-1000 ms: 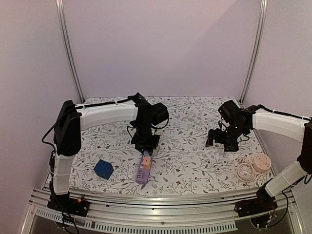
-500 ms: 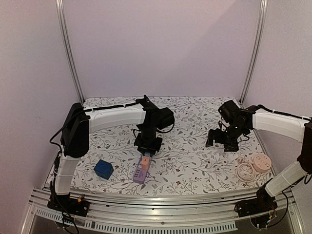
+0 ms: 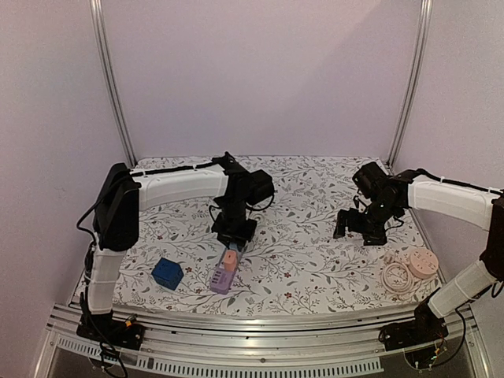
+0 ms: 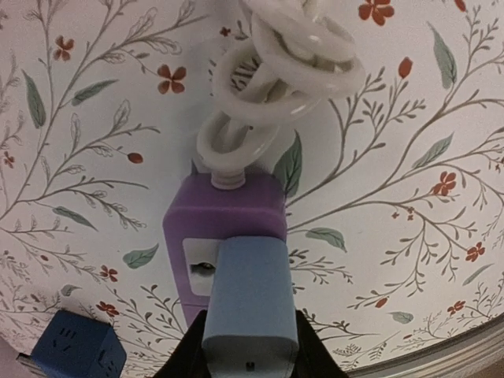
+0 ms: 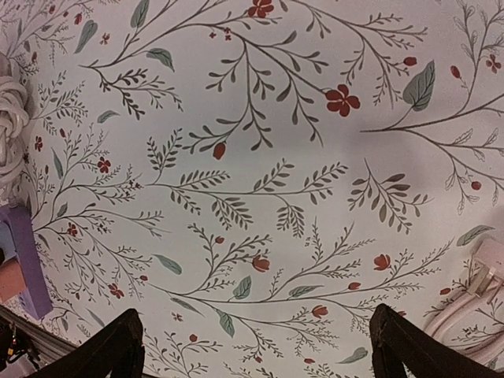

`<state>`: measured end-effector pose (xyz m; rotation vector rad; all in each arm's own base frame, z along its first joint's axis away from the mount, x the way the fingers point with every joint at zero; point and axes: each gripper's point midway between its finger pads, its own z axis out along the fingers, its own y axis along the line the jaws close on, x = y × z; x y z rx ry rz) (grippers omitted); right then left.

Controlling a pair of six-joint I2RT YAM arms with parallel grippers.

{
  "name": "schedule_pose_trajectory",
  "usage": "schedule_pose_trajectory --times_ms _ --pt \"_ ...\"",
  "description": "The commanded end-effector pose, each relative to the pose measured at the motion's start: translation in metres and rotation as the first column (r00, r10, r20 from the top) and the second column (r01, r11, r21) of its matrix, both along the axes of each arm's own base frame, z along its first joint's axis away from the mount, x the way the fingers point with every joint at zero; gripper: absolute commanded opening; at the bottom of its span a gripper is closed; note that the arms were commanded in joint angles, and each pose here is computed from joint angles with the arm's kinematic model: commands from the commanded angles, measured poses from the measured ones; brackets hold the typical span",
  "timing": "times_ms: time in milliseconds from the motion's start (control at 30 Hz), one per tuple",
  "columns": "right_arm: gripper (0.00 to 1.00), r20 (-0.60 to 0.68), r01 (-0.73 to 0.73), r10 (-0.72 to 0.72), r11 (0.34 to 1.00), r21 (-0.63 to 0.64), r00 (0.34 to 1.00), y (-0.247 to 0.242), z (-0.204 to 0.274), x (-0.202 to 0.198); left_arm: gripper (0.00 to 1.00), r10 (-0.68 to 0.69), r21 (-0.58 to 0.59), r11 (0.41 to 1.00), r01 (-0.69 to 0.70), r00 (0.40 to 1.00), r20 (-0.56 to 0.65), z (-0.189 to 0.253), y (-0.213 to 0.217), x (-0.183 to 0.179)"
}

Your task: Insert the plug

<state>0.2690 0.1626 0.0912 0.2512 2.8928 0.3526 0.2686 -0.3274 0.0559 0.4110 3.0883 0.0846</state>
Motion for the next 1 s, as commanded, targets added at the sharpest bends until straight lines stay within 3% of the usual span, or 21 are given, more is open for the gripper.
schedule_pose_trajectory --times_ms 0,533,833,867,967 --pt "0.99 0.035 -0.004 0.005 1.0 -0.022 0.999 -0.004 0.014 0.008 0.0 0.014 0.131 0.991 -0.011 1.0 -0.023 -0.036 0.051 0.03" --pt "0.99 0.062 -0.036 0.038 0.999 -0.031 0.997 0.007 0.047 0.031 0.0 0.17 0.106 0.979 -0.171 0.985 0.021 -0.036 0.164 0.123" --pt "0.99 0.063 -0.009 0.011 0.999 -0.035 0.998 0.007 0.062 0.036 0.0 0.3 0.063 0.951 -0.302 0.953 0.031 -0.041 0.219 0.141" --pt "0.99 0.066 0.0 0.002 0.999 -0.038 0.998 0.006 0.063 0.036 0.01 0.309 0.048 0.949 -0.31 0.95 0.038 -0.04 0.219 0.142" --pt "0.99 0.072 0.026 -0.023 0.999 -0.036 0.997 0.003 0.069 0.036 0.16 0.312 0.008 0.95 -0.313 0.949 0.048 -0.036 0.215 0.145"
